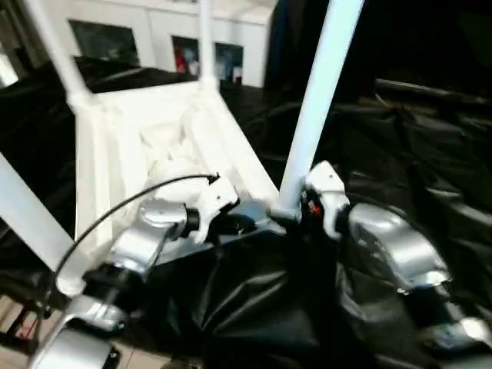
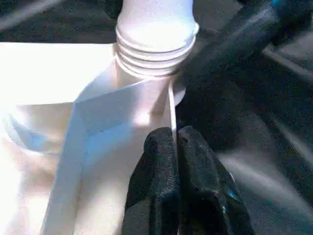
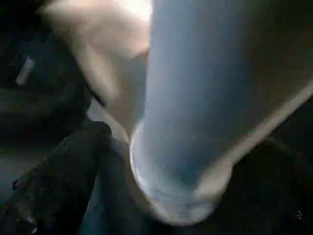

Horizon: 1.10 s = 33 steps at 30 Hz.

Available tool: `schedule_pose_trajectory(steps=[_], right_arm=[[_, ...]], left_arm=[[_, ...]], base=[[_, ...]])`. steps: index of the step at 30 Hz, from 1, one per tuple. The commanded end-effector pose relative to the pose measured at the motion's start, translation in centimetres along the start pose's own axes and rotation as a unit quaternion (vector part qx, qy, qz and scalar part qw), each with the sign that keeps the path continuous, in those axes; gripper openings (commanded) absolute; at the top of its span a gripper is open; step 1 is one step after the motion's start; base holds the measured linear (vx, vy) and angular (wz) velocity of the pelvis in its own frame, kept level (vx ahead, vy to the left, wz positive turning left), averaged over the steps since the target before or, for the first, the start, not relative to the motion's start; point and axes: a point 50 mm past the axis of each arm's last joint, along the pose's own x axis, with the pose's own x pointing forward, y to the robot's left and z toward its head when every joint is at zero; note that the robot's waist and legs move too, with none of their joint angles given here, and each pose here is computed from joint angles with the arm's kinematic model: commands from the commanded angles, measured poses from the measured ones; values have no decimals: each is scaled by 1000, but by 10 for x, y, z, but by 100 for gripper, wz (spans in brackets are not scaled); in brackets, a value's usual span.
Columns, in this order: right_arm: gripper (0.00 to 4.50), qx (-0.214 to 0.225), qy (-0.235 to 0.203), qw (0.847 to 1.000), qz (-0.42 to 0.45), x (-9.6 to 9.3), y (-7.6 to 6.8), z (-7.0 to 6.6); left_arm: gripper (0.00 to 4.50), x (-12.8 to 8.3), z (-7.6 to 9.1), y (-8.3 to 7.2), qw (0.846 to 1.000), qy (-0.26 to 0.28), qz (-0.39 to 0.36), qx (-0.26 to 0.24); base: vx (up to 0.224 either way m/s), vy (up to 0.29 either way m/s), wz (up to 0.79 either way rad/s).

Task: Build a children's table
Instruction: Rotate leg to tighten

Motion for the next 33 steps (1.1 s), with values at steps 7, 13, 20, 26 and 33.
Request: schedule_pose_trajectory(steps=[7,13,20,26,33], right_arm=[[421,-18,-8,999,26,1,3,9],[357,-13,-13,999,41,5,10,8],[297,22,-36,998,41,10,14,7],[275,110,-63,990,-67,30,8,-1],[271,182,-52,960,-206,65,6,2]], left_arm=[[0,6,19,-17,995,-33,-88,37],[0,6,18,-17,995,-30,-83,35],[0,8,18,-15,997,-28,-70,30],[0,26,25,-2,999,-39,15,5],[0,57,46,11,991,-60,119,-17]], base=[[0,0,0],[0,0,0],[0,0,0],[0,0,0],[0,0,0]])
